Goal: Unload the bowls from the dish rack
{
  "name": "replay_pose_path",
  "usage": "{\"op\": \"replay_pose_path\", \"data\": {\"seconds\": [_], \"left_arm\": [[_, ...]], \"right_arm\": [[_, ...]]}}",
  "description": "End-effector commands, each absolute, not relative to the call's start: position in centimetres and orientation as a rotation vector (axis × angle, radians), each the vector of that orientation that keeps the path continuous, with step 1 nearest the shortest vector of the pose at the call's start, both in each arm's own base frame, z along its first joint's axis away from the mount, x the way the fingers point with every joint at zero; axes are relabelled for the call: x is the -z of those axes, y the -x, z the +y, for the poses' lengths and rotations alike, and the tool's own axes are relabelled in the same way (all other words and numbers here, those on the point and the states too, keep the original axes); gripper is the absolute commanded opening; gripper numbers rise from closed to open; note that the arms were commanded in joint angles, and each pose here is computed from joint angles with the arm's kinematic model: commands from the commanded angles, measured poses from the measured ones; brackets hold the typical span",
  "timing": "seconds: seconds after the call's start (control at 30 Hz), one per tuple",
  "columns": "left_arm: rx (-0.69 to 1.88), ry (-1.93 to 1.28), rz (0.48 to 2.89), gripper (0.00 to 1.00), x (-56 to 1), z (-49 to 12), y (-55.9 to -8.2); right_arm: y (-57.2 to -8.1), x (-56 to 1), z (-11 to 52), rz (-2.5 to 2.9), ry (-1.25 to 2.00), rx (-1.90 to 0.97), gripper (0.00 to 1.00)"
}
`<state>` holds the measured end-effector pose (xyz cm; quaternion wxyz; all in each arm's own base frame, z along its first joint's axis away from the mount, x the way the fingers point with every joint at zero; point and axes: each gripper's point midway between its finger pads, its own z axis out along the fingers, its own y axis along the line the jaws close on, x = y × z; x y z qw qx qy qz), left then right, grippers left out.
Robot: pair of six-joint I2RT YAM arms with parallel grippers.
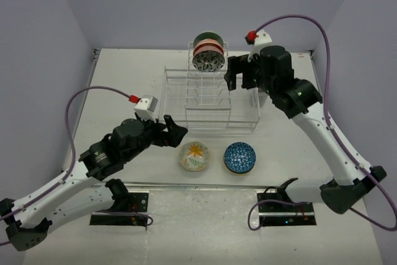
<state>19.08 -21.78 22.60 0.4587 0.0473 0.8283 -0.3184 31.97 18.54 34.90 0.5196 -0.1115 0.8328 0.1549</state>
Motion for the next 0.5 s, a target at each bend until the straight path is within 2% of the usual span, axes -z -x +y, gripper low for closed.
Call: {"op": "replay_pose_path", "data": {"seconds": [0.0,0.07,0.1,0.17,0.2,0.3,0.47], "left_arm": [[0.602,-0.119,1.956,1.00,-26.5,-18.0,-19.8],[0.548,-0.121,1.931,1.00,-27.9,-17.0,-20.1],[0.520,-0.113,1.912,1.00,-29.1,-16.2,-20.2],[0.488,-0.149,1.892,1.00,-29.9,-15.7,-20.1],[0.475,-0.162,1.892,1.00,-30.0,-15.6,-20.1],[0.448,-0.182,1.889,1.00,-30.4,-15.0,-20.0],[0.444,-0.198,1.885,1.00,-29.9,-14.7,-19.7]], "right_arm": [[-35.5,-39.9,19.1,1.796,0.356,-0.263,0.99],[-37.8,-39.5,20.1,1.754,0.435,-0.188,0.95],[-38.5,-39.7,20.3,1.735,0.451,-0.163,0.88],[-40.7,-38.6,20.9,1.731,0.484,-0.095,0.85],[-41.2,-38.8,21.2,1.719,0.499,-0.088,0.80],[-43.3,-37.3,22.7,1.717,0.559,-0.056,0.76],[-45.7,-35.6,23.7,1.709,0.559,-0.028,0.44]]}}
